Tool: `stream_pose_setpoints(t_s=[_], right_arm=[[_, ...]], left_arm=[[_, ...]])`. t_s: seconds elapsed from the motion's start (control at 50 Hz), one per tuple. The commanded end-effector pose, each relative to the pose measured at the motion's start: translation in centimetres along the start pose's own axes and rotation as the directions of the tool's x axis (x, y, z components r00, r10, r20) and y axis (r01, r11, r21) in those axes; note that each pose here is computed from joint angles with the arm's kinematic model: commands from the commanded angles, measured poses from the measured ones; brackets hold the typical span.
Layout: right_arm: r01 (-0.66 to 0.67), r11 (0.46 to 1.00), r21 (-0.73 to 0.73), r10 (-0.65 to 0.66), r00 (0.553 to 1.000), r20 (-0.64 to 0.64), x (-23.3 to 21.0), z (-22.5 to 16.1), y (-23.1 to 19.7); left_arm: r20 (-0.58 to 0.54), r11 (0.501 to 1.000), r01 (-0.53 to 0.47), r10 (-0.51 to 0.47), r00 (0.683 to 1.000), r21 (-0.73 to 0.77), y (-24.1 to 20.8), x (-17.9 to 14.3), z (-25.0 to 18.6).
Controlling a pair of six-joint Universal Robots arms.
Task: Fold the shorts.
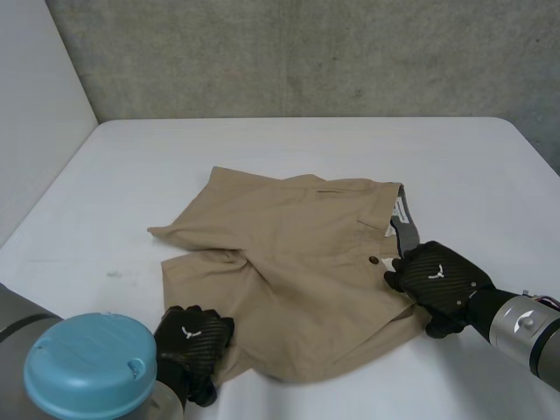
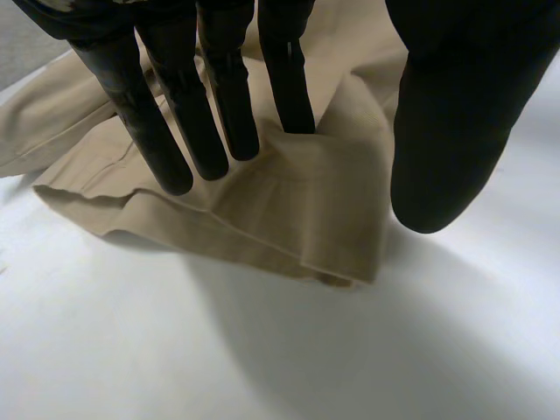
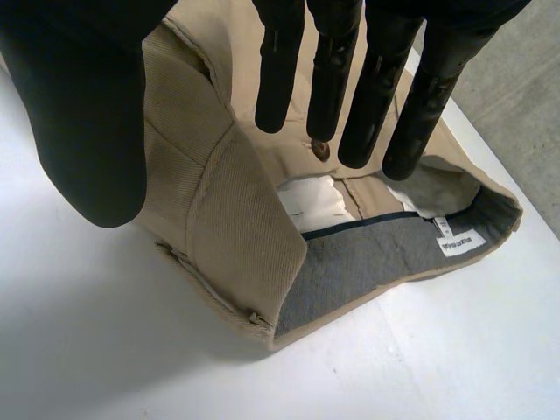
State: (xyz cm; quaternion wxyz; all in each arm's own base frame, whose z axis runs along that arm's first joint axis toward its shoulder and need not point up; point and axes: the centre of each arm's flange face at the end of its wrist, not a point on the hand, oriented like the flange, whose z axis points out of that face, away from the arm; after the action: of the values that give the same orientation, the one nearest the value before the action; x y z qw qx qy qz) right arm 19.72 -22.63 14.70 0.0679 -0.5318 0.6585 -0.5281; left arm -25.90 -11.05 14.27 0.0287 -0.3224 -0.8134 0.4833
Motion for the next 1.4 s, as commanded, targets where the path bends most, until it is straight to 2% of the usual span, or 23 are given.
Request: stream_pose_setpoints(t_s=[0.02, 0.14, 0.26, 0.36, 0.46, 0.6, 0.7, 0.82, 0.9, 0.98, 1.1, 1.16, 1.28, 1.4], right_arm=[[-0.001, 1.000, -0.001, 0.001, 1.000, 0.011, 0.0, 0.3, 0.4], [0.004, 0.999, -0.050, -0.005, 1.000, -0.008, 0.7, 0.8, 1.2], [-0.056, 0.986, -0.154, 0.047, 0.997, -0.064, 2.1, -0.2, 2.1], [-0.070, 0.977, -0.203, 0.048, 0.993, -0.112, 2.8, -3.2, -0.2], [-0.131, 0.959, -0.250, 0.110, 0.989, -0.096, 2.0, -5.0, -1.3], [-0.179, 0.933, -0.313, 0.158, 0.983, -0.090, 1.6, -8.4, -3.1], [-0.115, 0.933, -0.342, 0.092, 0.992, -0.083, 2.0, -9.9, -4.0], [-0.086, 0.937, -0.339, 0.062, 0.995, -0.081, 2.7, -9.9, -3.9], [-0.149, 0.945, -0.291, 0.127, 0.988, -0.091, 4.2, -7.4, -2.7], [-0.178, 0.956, -0.234, 0.147, 0.978, -0.146, 5.9, -4.4, -3.0], [-0.187, 0.949, -0.252, 0.126, 0.963, -0.240, 7.9, -0.6, -3.1], [-0.147, 0.958, -0.245, 0.077, 0.959, -0.274, 8.5, 1.9, -3.5], [-0.130, 0.971, -0.198, 0.052, 0.933, -0.355, 9.5, 6.7, -3.0], [-0.092, 0.984, -0.155, 0.009, 0.884, -0.467, 11.0, 10.2, -1.7]], left_arm=[[0.033, 1.000, 0.002, -0.003, 0.999, 0.020, 0.2, 0.0, 0.8], [0.049, 0.996, 0.014, -0.019, 0.999, 0.086, -0.8, -0.2, 0.9], [0.070, 0.981, -0.003, -0.011, 0.997, 0.195, -3.2, -1.1, -1.2], [0.099, 0.970, -0.089, 0.068, 0.993, 0.224, -3.8, -1.7, -2.3], [0.111, 0.963, -0.156, 0.134, 0.985, 0.221, -3.6, -1.8, -3.5], [0.084, 0.966, -0.163, 0.149, 0.985, 0.200, -3.9, -2.6, -6.9], [0.054, 0.966, -0.165, 0.158, 0.986, 0.197, -4.1, -2.9, -8.7], [0.012, 0.962, -0.160, 0.161, 0.987, 0.221, -4.6, -2.6, -8.2], [0.020, 0.952, -0.154, 0.154, 0.988, 0.264, -6.2, -2.2, -4.7], [0.109, 0.936, -0.176, 0.149, 0.983, 0.305, -8.7, -3.4, 0.7], [0.212, 0.899, -0.256, 0.189, 0.959, 0.356, -12.1, -4.4, 7.6], [0.260, 0.875, -0.301, 0.212, 0.942, 0.378, -13.9, -5.0, 11.3], [0.291, 0.853, -0.344, 0.239, 0.926, 0.393, -14.3, -6.1, 18.3], [0.323, 0.791, -0.395, 0.262, 0.909, 0.468, -14.3, -6.2, 24.1]])
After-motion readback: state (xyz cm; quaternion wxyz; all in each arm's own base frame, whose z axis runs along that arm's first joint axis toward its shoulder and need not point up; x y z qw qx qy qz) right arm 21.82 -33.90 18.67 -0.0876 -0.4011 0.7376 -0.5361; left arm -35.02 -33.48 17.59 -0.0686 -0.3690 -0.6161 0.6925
